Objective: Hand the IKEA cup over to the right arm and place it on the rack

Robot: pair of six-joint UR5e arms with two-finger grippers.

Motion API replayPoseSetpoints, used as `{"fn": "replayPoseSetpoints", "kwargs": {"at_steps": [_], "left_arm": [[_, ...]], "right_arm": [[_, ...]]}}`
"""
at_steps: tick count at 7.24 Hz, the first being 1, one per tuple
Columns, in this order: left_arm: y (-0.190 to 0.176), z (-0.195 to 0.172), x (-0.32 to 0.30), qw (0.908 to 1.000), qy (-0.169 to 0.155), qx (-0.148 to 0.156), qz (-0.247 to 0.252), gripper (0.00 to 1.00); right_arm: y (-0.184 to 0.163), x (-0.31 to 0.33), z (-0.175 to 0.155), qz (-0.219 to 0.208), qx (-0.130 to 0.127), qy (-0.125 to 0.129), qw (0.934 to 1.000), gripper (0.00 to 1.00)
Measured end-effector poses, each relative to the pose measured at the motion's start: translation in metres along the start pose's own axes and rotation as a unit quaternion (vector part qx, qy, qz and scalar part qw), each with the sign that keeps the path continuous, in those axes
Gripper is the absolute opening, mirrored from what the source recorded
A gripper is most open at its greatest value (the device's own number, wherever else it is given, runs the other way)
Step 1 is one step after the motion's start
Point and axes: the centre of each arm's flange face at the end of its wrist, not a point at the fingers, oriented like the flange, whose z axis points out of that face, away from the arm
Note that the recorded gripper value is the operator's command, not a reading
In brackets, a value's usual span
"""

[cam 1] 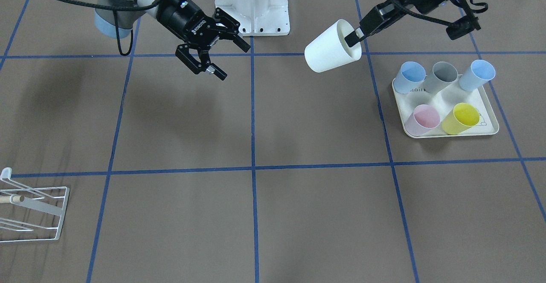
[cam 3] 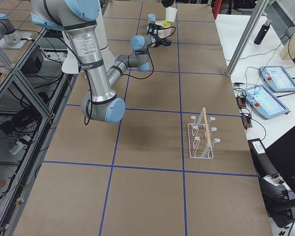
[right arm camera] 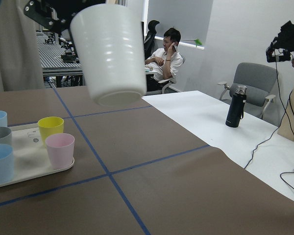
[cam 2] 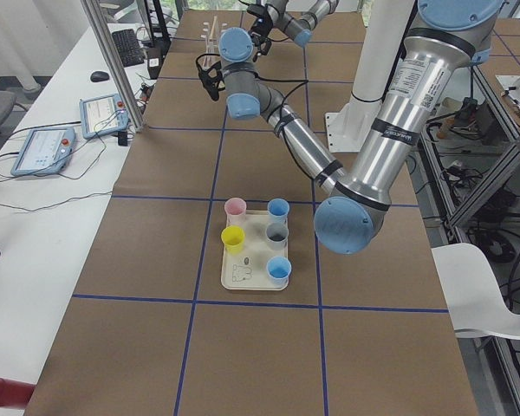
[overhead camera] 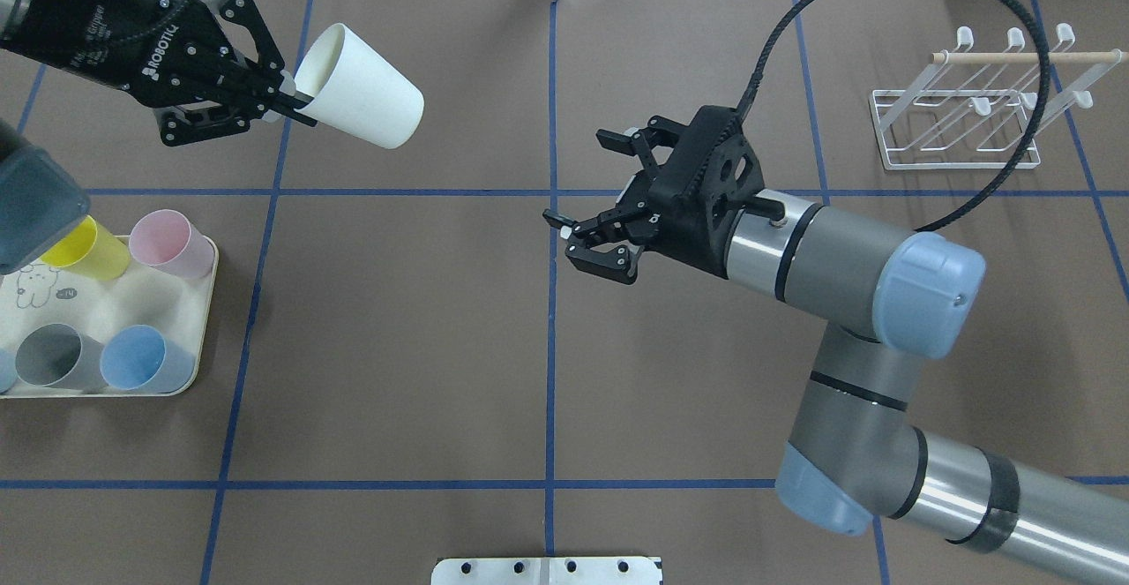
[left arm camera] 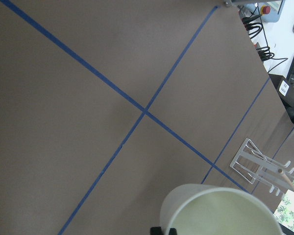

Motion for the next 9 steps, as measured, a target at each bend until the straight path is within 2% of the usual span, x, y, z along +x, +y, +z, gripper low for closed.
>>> {"fn": "replayPoseSetpoints", "kwargs": {"at_steps": [2,6,9], "left_arm": [[0.012,0.014,0.001,0.9998,-0.006,-0.015,-0.010,0.00],[0.043,0.061,0.003,0.9997,-0.005,-0.023,-0.001,0.00],[0.052,0.064,0.002,0.9996,-0.004,-0.027,0.004,0.00]], "right_arm": [[-0.005,-0.028,0.015,-0.041,0.011,0.003,0.9991,0.98],[-0.022,-0.046,0.022,-0.043,0.028,0.007,0.9987,0.98],[-0.023,-0.045,0.022,-0.043,0.030,0.009,0.9986,0.98]]}}
